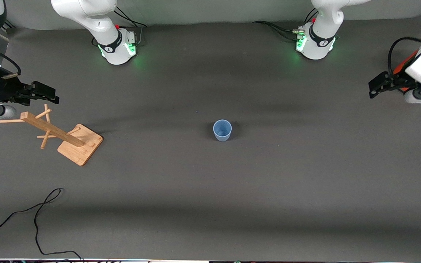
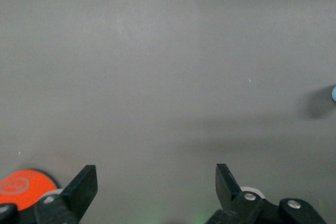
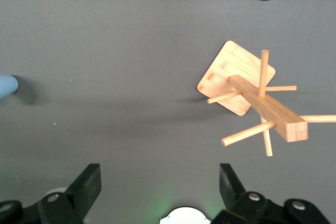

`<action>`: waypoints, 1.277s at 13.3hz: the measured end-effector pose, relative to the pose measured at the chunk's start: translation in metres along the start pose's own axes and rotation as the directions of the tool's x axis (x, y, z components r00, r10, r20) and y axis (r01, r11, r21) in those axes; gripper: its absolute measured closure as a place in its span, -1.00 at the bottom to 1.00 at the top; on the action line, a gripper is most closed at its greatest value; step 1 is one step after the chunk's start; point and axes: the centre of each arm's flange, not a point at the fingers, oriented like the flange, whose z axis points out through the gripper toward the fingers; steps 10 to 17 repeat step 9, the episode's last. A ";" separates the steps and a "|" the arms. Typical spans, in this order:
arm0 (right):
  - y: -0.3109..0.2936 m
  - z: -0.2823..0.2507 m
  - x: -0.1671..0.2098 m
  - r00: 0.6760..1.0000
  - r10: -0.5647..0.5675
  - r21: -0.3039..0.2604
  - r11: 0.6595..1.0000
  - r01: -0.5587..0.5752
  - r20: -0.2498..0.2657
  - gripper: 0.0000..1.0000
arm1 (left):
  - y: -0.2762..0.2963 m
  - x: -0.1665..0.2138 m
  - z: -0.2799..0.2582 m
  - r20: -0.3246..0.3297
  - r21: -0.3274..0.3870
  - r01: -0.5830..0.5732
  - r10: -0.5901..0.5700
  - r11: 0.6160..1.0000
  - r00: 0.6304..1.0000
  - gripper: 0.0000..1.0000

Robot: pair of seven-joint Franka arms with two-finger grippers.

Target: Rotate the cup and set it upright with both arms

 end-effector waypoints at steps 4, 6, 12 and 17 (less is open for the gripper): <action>-0.007 -0.002 -0.002 1.000 -0.015 -0.001 1.000 0.015 -0.005 -1.00 | -0.003 0.002 0.003 0.028 -0.004 0.003 -0.003 1.000 1.000 -1.00; -0.016 -0.002 -0.002 1.000 -0.030 -0.003 1.000 0.030 -0.005 -1.00 | -0.009 0.003 0.002 0.029 -0.007 0.015 -0.015 1.000 0.999 -1.00; -0.022 -0.001 -0.003 0.999 -0.042 -0.005 0.999 0.042 -0.004 -1.00 | -0.013 0.004 -0.004 0.019 -0.008 0.021 -0.021 1.000 1.000 -1.00; -0.022 -0.001 -0.003 0.999 -0.042 -0.005 0.999 0.042 -0.004 -1.00 | -0.013 0.004 -0.004 0.019 -0.008 0.021 -0.021 1.000 1.000 -1.00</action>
